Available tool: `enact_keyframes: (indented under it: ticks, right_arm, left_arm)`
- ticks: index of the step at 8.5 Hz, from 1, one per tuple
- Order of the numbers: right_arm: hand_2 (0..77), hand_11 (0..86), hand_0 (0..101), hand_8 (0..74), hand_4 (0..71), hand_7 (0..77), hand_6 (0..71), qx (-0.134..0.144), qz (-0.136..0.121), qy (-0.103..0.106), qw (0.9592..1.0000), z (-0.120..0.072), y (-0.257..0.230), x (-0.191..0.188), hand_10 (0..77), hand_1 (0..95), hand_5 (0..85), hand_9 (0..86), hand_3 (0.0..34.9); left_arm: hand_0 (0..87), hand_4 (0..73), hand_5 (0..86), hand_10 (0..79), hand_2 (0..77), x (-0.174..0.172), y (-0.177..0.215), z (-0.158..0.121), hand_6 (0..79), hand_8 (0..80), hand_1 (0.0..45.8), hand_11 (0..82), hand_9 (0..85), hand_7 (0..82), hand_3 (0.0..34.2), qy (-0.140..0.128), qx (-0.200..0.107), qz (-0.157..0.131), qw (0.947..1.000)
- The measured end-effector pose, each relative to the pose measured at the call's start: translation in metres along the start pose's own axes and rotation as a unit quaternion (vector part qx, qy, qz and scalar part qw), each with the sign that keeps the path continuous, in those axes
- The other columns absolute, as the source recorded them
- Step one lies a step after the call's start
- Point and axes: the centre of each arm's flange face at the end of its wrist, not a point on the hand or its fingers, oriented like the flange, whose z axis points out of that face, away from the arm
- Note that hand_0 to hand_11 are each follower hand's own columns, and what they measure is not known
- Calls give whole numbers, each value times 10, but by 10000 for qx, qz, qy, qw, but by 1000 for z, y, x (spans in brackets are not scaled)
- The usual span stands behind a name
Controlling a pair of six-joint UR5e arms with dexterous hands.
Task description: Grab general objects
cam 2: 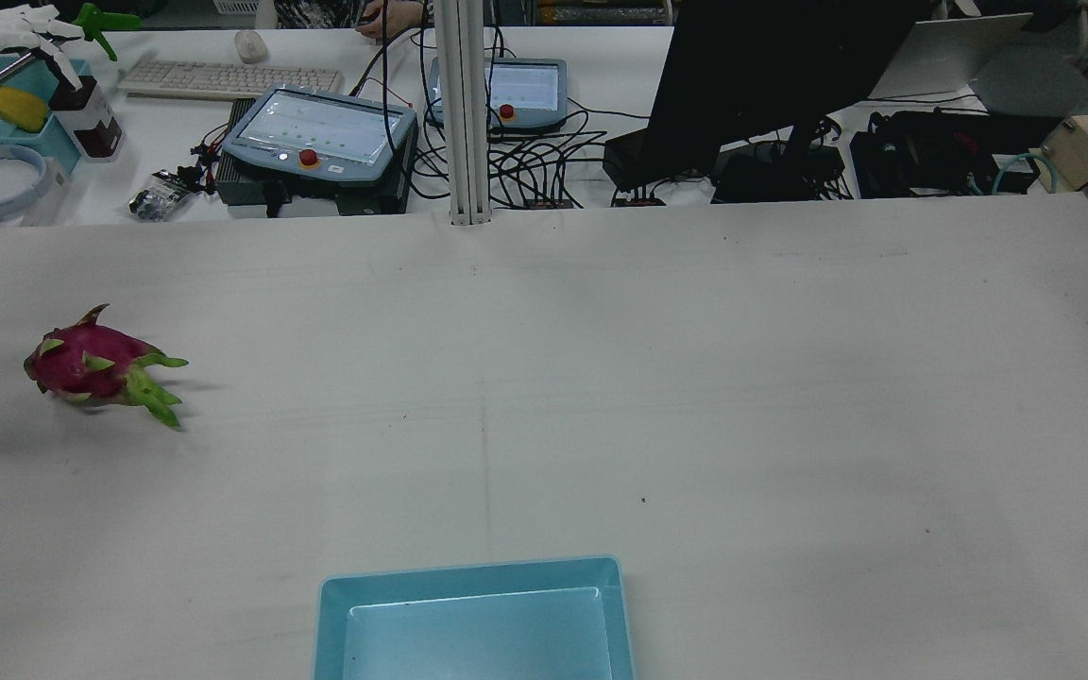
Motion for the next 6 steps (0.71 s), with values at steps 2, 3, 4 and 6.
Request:
enact_keyframes:
  ticks: [2, 3, 4, 6]
  right_arm:
    - [774, 0, 0, 0, 0, 0, 0, -3, 0, 1, 10000, 0, 0, 0, 0, 398, 0, 5, 0]
    - [774, 0, 0, 0, 0, 0, 0, -4, 0, 1, 10000, 0, 0, 0, 0, 398, 0, 5, 0]
    - [774, 0, 0, 0, 0, 0, 0, -5, 0, 1, 10000, 0, 0, 0, 0, 398, 0, 5, 0]
    - [774, 0, 0, 0, 0, 0, 0, -10, 0, -1, 10000, 0, 1, 0, 0, 398, 0, 5, 0]
  left_arm:
    - [533, 98, 376, 38, 5, -35, 42, -1, 93, 65, 0, 22, 22, 87, 0, -295, -271, 212, 9990]
    - [529, 60, 365, 33, 5, -50, 57, -3, 82, 54, 0, 16, 27, 82, 0, -401, -365, 295, 9981]
    - [534, 55, 360, 33, 5, -59, 65, -6, 82, 54, 0, 16, 22, 82, 0, -470, -417, 376, 9973]
    - [535, 33, 338, 16, 5, -78, 76, -15, 65, 38, 0, 22, 27, 76, 0, -600, -510, 543, 9954]
